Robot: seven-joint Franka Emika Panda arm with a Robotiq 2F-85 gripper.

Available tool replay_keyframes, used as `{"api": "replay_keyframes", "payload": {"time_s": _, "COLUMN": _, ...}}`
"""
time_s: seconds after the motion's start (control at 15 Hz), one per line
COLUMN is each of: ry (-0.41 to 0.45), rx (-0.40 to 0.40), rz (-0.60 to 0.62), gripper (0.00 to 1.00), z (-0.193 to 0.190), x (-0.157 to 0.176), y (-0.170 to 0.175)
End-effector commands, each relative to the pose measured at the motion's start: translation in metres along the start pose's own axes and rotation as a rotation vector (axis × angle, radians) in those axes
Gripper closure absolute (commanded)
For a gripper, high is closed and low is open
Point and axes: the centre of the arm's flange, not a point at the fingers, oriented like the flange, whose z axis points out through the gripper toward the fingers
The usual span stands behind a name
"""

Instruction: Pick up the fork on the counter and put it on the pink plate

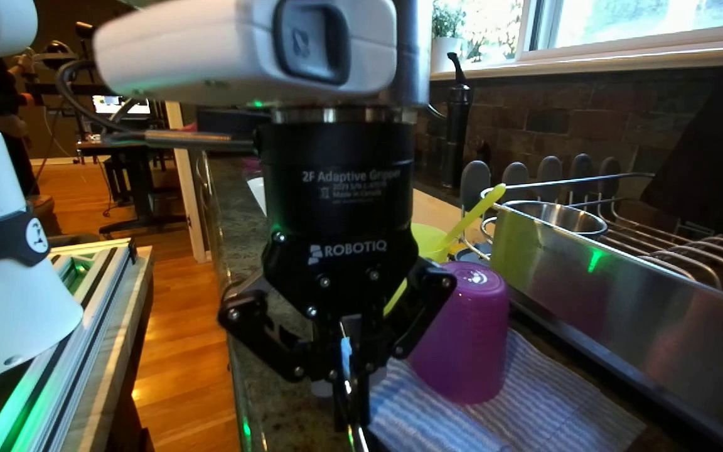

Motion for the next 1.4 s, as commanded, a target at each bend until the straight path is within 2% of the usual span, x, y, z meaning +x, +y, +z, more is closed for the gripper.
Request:
{"api": "replay_keyframes", "payload": {"time_s": 0.0, "ry": 0.004, "rx": 0.068, "rz": -0.031, "gripper": 0.98, "z": -0.032, "x": -0.035, "y": 0.059}}
{"api": "replay_keyframes", "payload": {"time_s": 0.67, "ry": 0.014, "rx": 0.189, "rz": -0.091, "gripper": 0.98, "z": -0.079, "x": -0.029, "y": 0.053}}
{"api": "replay_keyframes", "payload": {"time_s": 1.0, "ry": -0.026, "rx": 0.226, "rz": -0.111, "gripper": 0.98, "z": -0.116, "x": -0.033, "y": 0.052}}
{"api": "replay_keyframes", "payload": {"time_s": 1.2, "ry": -0.007, "rx": 0.325, "rz": -0.22, "gripper": 0.98, "z": -0.144, "x": -0.047, "y": 0.047}}
{"api": "replay_keyframes", "payload": {"time_s": 1.33, "ry": 0.001, "rx": 0.343, "rz": -0.343, "gripper": 0.98, "z": -0.159, "x": -0.064, "y": 0.036}}
